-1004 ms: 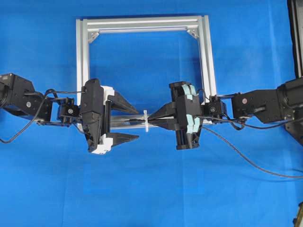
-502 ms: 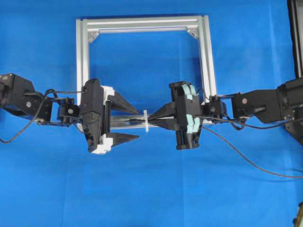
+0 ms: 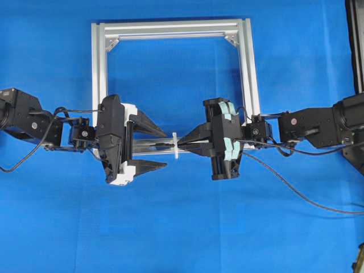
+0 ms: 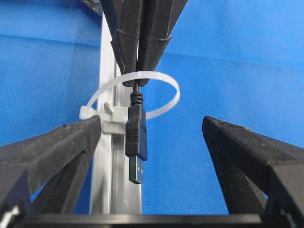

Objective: Insert the wire through the string loop located in the center.
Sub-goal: 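Close the left gripper on the USB plug beyond the loop, then open the right gripper and pull the cable leftward with the left gripper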

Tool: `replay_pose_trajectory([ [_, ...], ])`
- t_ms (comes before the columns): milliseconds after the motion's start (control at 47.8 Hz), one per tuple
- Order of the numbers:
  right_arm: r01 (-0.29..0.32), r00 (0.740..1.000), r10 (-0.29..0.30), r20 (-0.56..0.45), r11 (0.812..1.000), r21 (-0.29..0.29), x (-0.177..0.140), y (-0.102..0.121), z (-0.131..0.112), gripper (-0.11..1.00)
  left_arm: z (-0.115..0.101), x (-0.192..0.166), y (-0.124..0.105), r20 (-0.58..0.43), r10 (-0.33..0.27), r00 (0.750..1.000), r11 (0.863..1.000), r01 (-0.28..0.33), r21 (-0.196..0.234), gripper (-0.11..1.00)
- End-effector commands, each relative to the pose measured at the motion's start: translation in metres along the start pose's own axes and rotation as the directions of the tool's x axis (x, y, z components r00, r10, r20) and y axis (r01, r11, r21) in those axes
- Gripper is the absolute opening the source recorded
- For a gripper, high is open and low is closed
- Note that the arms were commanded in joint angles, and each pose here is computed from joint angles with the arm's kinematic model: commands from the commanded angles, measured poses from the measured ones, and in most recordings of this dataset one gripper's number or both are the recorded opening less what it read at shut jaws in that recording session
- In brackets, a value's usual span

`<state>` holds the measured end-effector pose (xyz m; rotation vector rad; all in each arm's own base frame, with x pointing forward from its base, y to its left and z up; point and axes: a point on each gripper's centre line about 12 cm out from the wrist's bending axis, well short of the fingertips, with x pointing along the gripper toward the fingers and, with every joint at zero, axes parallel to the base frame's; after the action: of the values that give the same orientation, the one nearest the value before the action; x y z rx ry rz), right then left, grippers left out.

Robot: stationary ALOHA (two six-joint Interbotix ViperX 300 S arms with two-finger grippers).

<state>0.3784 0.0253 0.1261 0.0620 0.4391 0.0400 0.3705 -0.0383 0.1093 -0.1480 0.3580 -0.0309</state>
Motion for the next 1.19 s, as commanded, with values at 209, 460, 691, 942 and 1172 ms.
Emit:
replay_pose_trajectory([
  [209, -0.005, 1.000, 0.005, 0.024, 1.000, -0.003, -0.0010, 0.0018, 0.0076, -0.02, 0.0111, 0.0015, -0.0016, 0.033, -0.005, 0.999, 1.000, 0.005, -0.003, 0.88],
  [460, -0.006, 1.000, 0.006, 0.021, 1.000, -0.003, -0.0010, 0.0023, 0.0072, -0.02, 0.0120, 0.0022, 0.0005, 0.033, 0.000, 0.999, 1.000, 0.000, -0.006, 0.26],
  [691, -0.008, 1.000, 0.008, 0.016, 1.000, -0.007, -0.0009, 0.0026, 0.0066, -0.02, 0.0125, 0.0023, 0.0034, 0.034, 0.008, 0.999, 1.000, -0.007, -0.014, 0.09],
  [942, -0.009, 1.000, 0.009, 0.024, 1.000, -0.009, -0.0005, 0.0028, 0.0083, -0.02, 0.0130, 0.0026, 0.0031, 0.035, 0.006, 0.999, 1.000, -0.006, -0.012, 0.09],
  [1172, -0.008, 1.000, 0.008, 0.015, 1.000, -0.003, -0.0009, 0.0025, 0.0064, 0.09, 0.0125, 0.0028, 0.0033, 0.034, 0.008, 0.999, 1.000, -0.007, -0.014, 0.09],
])
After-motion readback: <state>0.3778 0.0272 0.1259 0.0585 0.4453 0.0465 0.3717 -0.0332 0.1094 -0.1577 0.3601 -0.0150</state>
